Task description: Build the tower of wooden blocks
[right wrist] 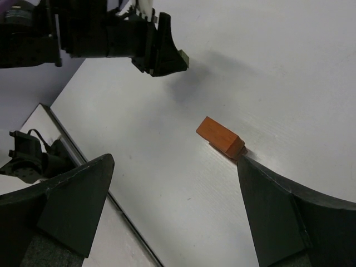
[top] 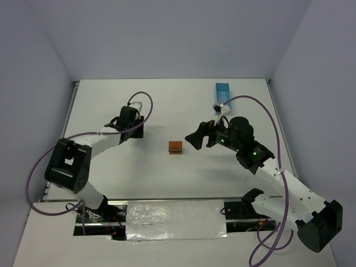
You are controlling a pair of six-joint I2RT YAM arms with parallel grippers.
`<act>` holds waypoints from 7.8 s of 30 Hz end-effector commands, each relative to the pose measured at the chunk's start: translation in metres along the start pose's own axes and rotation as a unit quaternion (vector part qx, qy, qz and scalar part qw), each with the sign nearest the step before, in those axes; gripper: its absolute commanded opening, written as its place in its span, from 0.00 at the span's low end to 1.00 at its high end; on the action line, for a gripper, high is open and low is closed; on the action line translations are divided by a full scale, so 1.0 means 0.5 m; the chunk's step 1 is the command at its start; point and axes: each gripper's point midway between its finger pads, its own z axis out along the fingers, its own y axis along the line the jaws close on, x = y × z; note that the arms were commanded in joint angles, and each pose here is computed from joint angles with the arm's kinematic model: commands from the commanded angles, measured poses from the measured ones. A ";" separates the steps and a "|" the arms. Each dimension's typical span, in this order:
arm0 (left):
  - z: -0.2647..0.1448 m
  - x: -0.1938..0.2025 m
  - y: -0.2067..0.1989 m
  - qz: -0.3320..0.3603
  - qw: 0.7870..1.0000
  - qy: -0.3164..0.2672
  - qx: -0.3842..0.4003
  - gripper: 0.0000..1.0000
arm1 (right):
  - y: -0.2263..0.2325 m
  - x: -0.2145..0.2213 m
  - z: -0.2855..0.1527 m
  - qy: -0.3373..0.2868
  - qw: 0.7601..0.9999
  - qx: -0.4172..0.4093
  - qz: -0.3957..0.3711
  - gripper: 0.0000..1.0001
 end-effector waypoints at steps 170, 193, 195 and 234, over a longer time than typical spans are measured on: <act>-0.504 0.016 -0.063 0.067 0.975 -0.201 0.073 0.99 | -0.079 0.203 0.251 0.245 0.831 -0.269 -0.421 0.37; -0.504 0.017 -0.067 0.069 0.974 -0.201 0.079 0.99 | -0.057 0.175 0.244 0.220 0.833 -0.273 -0.427 1.00; -0.504 0.016 -0.065 0.069 0.974 -0.200 0.075 0.99 | -0.040 0.146 0.236 0.202 0.836 -0.272 -0.431 1.00; -0.545 -0.032 0.148 -0.093 0.950 -0.268 -0.129 1.00 | -0.129 -0.080 -0.341 -0.121 0.938 0.325 0.007 1.00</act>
